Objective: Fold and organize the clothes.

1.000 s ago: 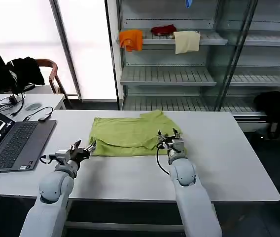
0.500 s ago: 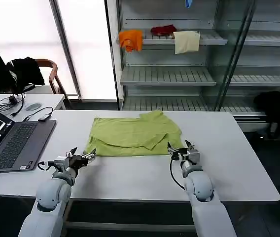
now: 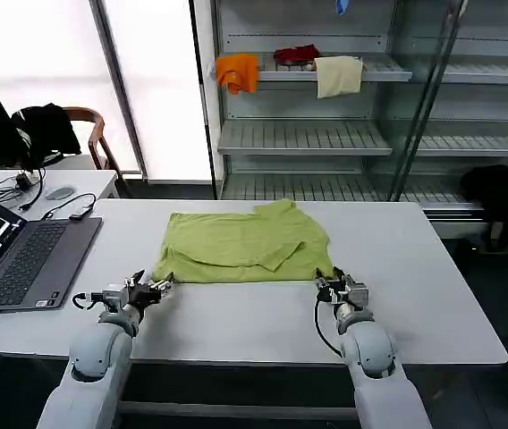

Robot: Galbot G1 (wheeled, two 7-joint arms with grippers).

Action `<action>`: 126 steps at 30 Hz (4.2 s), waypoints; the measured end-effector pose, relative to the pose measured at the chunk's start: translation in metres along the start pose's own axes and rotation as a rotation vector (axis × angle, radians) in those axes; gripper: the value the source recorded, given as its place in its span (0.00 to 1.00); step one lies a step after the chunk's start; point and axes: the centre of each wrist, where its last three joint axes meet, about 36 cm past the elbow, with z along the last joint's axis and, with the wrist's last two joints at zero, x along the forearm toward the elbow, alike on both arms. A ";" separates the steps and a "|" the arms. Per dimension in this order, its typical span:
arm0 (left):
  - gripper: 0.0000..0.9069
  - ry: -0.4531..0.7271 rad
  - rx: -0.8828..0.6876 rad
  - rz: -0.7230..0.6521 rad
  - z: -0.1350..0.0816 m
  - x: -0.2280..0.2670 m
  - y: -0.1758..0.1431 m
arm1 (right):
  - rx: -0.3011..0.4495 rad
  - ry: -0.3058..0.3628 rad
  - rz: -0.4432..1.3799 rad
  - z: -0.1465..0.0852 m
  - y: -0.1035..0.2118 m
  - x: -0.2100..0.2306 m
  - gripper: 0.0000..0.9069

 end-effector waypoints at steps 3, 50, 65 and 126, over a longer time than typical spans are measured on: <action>0.01 0.005 -0.002 0.003 0.002 0.000 0.001 | 0.000 0.000 -0.003 -0.001 -0.001 0.001 0.00; 0.00 -0.014 -0.040 -0.016 0.030 0.146 0.009 | 0.065 -0.022 -0.112 0.010 0.026 0.162 0.00; 1.00 -0.007 -0.053 -0.046 0.035 0.171 0.001 | 0.081 -0.021 -0.077 0.011 0.028 0.180 1.00; 1.00 0.044 -0.068 0.068 -0.049 -0.068 0.060 | 0.015 0.073 -0.068 -0.079 0.062 -0.133 0.96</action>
